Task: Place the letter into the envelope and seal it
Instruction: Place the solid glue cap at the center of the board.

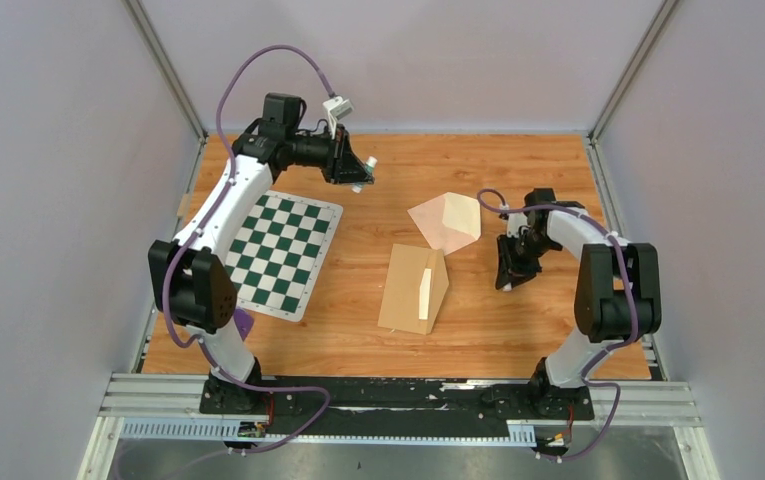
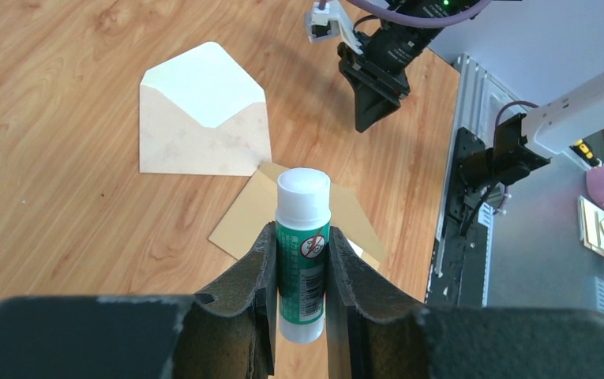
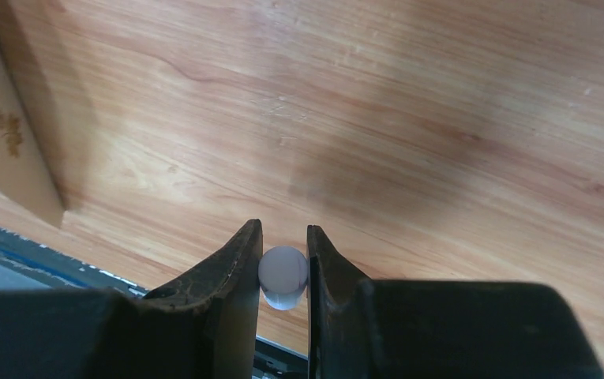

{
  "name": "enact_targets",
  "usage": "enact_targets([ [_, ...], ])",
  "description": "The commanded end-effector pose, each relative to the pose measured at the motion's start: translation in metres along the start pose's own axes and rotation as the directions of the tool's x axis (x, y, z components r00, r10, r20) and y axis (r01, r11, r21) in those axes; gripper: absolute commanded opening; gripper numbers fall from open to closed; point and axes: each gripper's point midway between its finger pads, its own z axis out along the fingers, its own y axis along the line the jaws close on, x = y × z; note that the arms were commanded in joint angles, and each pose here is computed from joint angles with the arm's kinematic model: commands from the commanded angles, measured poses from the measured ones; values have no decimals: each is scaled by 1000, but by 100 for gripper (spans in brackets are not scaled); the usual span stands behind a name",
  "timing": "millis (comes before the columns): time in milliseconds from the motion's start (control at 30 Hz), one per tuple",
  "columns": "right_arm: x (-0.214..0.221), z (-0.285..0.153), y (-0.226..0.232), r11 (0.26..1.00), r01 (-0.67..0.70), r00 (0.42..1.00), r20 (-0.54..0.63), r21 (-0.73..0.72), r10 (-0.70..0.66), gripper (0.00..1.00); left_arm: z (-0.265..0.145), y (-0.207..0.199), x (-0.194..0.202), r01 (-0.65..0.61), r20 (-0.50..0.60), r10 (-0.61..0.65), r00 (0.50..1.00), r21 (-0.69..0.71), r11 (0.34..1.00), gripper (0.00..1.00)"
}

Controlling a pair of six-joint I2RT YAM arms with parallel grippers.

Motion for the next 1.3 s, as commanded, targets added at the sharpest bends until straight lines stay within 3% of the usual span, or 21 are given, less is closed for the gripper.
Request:
enact_targets([
  [0, 8, 4, -17, 989, -37, 998, -41, 145, 44, 14, -8, -9, -9, -43, 29, 43, 999, -9, 999, 0],
  [133, 17, 22, -28, 983, -53, 993, -91, 174, 69, 20, -9, -8, -12, -37, 36, 38, 999, -13, 999, 0],
  [433, 28, 42, -42, 975, -69, 982, -156, 212, 104, 51, -12, -8, -16, -37, 46, 38, 998, -22, 999, 0],
  [767, 25, 41, -41, 975, -66, 985, -140, 211, 97, 52, -10, -7, -16, -32, 52, 33, 998, -12, 999, 0],
  [900, 11, 17, -31, 982, -16, 995, -94, 187, 34, 52, -10, -8, -18, -13, 57, 14, 998, -5, 1000, 0],
  [1033, -14, -40, -23, 970, 69, 996, 30, 231, -79, 54, -13, -13, -27, -15, 77, 16, 997, -12, 1000, 0],
  [1133, -61, -105, 0, 970, 98, 958, 245, 221, -152, 56, -17, -13, -49, -7, 143, 14, 990, -52, 999, 0],
  [1200, -106, -160, 36, 969, 172, 853, 465, 180, -238, 57, -21, -9, -72, 15, 222, 8, 975, -106, 994, 0],
  [1267, -137, -210, 85, 944, 315, 677, 673, 100, -297, 57, -26, 1, -97, 77, 316, -17, 948, -178, 981, 0],
])
